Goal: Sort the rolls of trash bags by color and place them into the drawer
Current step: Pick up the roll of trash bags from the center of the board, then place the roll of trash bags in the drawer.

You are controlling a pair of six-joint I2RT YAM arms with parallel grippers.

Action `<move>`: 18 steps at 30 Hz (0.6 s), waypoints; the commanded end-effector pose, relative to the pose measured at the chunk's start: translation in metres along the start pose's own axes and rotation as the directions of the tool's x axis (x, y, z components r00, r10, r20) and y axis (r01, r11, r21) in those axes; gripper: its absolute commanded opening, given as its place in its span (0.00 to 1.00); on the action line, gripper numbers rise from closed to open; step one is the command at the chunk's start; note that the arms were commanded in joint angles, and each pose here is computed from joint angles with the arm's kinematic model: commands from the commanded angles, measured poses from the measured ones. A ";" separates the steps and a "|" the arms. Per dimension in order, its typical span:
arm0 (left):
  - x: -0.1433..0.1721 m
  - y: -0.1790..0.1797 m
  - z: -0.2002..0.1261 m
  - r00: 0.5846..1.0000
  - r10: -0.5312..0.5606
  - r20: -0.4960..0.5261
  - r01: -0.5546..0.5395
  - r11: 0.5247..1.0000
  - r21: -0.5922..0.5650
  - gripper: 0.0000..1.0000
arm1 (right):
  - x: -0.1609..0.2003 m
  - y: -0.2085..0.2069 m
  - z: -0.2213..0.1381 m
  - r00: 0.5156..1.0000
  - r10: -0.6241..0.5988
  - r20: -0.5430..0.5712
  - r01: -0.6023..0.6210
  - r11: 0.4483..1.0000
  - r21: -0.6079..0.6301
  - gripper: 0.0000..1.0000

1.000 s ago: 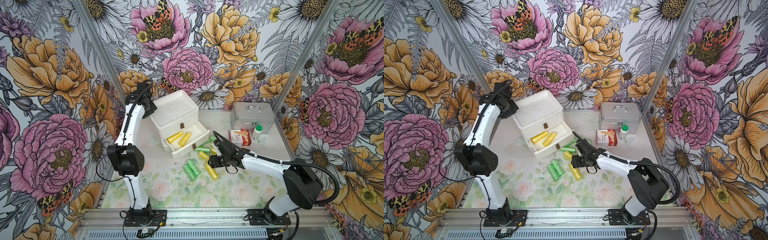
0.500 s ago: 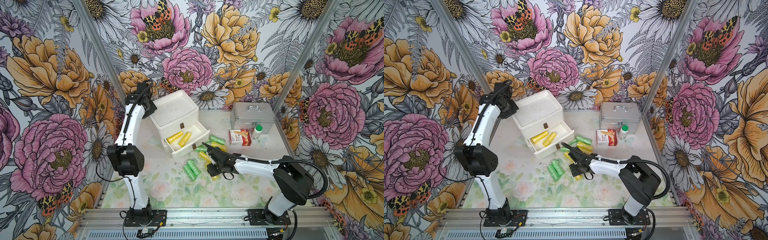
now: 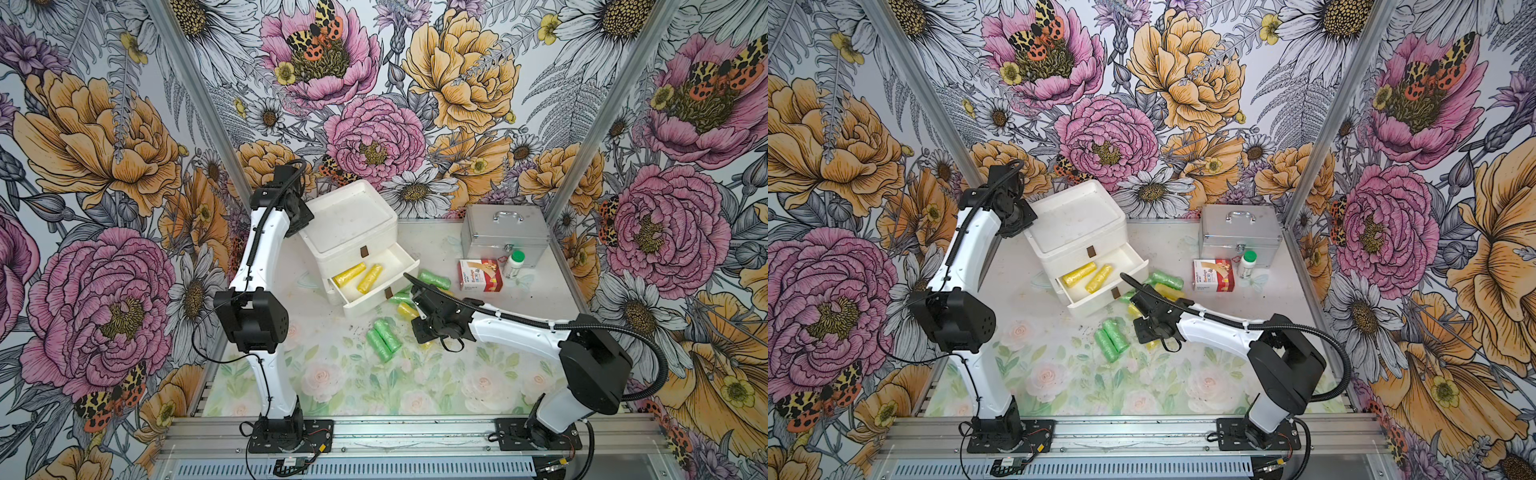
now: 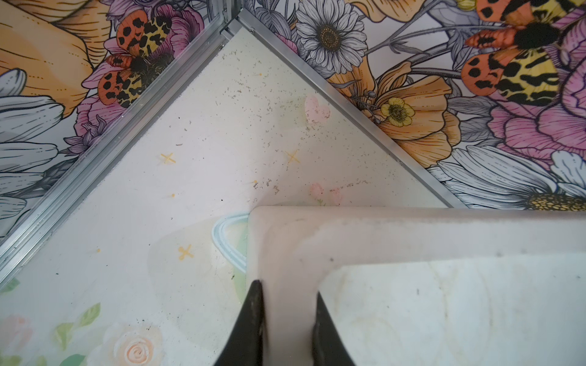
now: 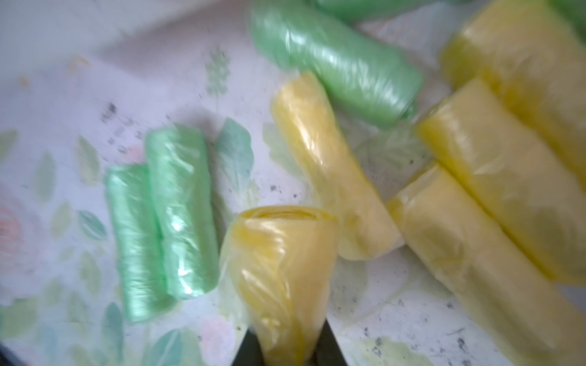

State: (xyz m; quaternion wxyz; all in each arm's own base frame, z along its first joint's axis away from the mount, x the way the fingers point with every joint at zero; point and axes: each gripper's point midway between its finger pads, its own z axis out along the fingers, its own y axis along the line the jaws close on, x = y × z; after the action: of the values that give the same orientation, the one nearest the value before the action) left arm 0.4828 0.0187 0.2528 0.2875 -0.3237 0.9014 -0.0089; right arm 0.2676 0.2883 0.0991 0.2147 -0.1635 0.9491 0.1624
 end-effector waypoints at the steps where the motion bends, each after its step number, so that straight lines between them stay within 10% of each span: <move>1: 0.078 -0.053 0.049 0.939 -0.079 -0.336 0.135 0.980 0.147 0.00 | -0.055 0.012 -0.052 0.976 0.164 0.144 -0.151 0.984 -0.096 0.19; 18: 0.073 -0.057 0.042 0.941 -0.084 -0.327 0.145 0.975 0.167 0.00 | -0.186 0.017 -0.059 0.640 0.765 0.073 -0.670 0.602 -0.435 0.21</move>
State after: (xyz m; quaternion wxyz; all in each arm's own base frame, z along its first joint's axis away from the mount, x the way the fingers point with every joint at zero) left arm 0.4829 0.0187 0.2535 0.2882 -0.3239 0.9011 -0.0092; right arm 0.3907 0.3012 0.2253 0.2433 0.1789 0.8793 0.3682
